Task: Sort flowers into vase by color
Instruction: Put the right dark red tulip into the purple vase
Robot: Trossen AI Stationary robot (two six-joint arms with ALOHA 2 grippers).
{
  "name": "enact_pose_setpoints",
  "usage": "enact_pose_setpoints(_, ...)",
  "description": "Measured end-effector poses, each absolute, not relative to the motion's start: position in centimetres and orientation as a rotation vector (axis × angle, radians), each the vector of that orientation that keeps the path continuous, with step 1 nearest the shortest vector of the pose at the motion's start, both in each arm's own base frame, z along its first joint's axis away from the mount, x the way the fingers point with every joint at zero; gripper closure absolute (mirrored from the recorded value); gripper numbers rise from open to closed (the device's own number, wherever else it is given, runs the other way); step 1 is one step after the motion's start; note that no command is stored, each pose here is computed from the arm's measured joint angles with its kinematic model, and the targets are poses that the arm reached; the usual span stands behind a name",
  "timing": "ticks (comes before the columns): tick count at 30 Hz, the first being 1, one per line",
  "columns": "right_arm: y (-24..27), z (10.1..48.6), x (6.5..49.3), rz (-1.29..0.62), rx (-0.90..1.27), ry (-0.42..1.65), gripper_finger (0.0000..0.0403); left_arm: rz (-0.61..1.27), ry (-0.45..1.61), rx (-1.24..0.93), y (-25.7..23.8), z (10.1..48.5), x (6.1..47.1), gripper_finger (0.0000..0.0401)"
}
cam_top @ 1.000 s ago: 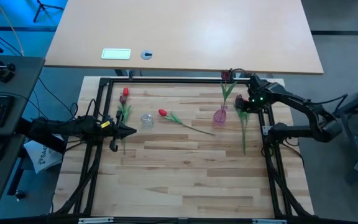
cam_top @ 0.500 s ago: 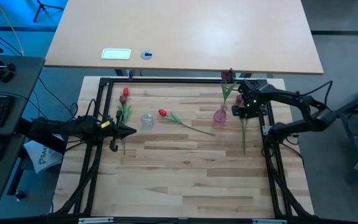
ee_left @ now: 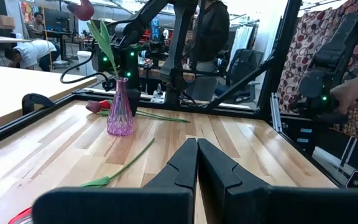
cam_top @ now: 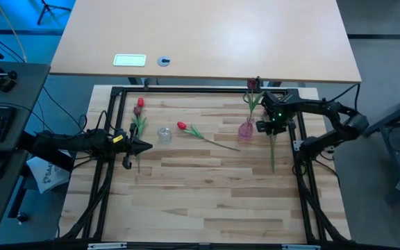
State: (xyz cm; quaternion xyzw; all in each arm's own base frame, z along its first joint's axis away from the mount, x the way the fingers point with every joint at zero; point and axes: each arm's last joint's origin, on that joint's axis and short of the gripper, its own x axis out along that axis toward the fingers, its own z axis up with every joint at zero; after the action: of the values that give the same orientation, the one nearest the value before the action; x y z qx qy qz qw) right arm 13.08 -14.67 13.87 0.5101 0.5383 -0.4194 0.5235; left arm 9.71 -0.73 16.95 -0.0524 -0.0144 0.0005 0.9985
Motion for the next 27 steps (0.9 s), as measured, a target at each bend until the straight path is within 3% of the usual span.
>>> enact_pose_setpoints(4, -14.7, 13.7, 13.0, -1.005, 1.192, 1.307, 0.0284, 0.001, -0.029, -0.105, -0.7, 17.0, 9.7, 0.0401)
enact_pose_setpoints(10, -13.9, 12.8, 12.2, -1.018, 1.182, 1.341, 0.0390, 0.001, -0.029, -0.105, -0.7, 17.0, 9.7, 0.0401)
enact_pose_setpoints(16, -13.4, 14.5, 11.8, -1.007, 1.147, 1.241, 0.0397, 0.001, -0.029, -0.105, -0.7, 17.0, 9.7, 0.0401)
enact_pose_setpoints(27, -12.5, 24.3, 11.0, -1.018, 1.049, 0.646, 0.0401, 0.001, -0.028, -0.105, -0.7, 16.9, 9.7, 0.0401)
